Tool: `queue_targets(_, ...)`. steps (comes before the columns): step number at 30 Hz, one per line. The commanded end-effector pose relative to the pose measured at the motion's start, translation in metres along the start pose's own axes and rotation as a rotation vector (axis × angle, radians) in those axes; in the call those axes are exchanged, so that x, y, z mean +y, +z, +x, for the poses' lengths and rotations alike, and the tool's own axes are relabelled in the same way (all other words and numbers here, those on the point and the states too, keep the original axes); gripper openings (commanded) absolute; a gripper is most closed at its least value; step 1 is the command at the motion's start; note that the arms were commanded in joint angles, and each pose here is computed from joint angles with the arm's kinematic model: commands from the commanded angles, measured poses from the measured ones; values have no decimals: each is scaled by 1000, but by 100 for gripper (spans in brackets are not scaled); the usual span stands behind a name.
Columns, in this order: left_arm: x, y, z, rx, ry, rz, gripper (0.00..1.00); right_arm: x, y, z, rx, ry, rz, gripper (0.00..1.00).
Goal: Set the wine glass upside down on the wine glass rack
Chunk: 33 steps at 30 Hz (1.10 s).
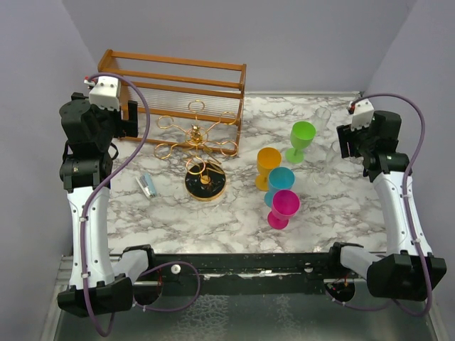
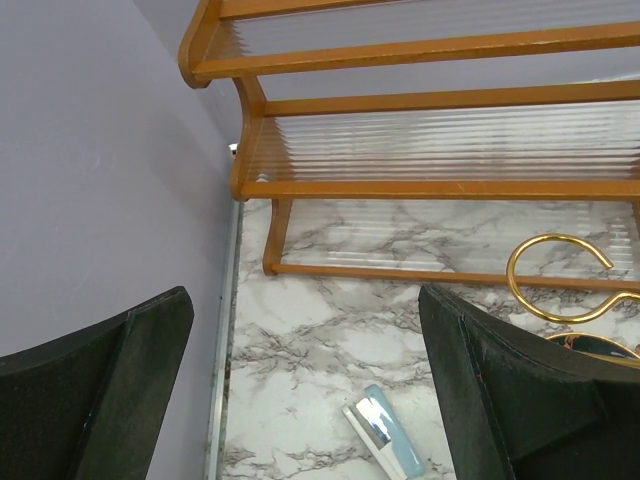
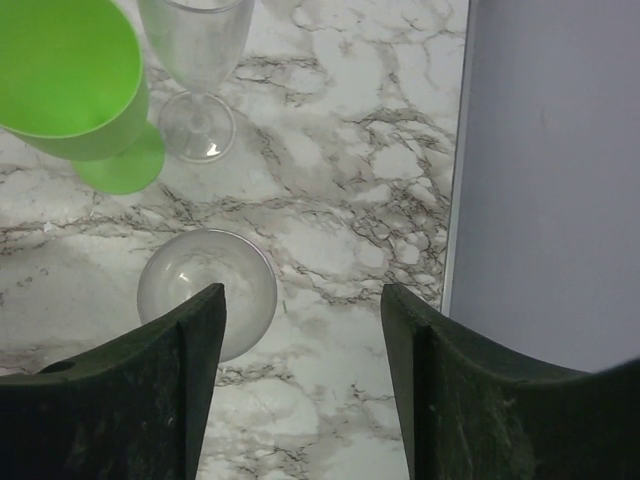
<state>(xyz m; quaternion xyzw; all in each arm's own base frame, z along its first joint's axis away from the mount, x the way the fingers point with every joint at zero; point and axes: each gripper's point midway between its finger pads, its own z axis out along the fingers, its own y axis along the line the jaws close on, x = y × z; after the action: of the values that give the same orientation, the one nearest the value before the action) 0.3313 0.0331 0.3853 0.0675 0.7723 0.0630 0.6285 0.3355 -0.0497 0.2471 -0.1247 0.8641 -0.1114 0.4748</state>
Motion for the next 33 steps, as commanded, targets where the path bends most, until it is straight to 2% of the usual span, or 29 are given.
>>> queue_targets(1, 3, -1, -4, -16, 6, -9, 99, 10, 8, 4, 23, 27, -58, 59)
queue_targets(10, 4, 0, -3, -15, 8, -11, 99, 16, 19, 6, 57, 35, -101, 35)
queue_targets(16, 4, 3, 7, 9, 5, -9, 99, 21, 22, 8, 68, 37, -124, 26)
queue_targets(26, 3, 4, 10, 15, 7, -9, 99, 24, 22, 10, 68, 37, -139, 18)
queue_targets(29, 4, 4, 10, 13, 6, -11, 99, 23, 19, 9, 61, 34, -133, 13)
queue_targets(33, 4, 4, 8, 10, -5, -15, 99, 19, 16, 5, 47, 31, -114, 2)
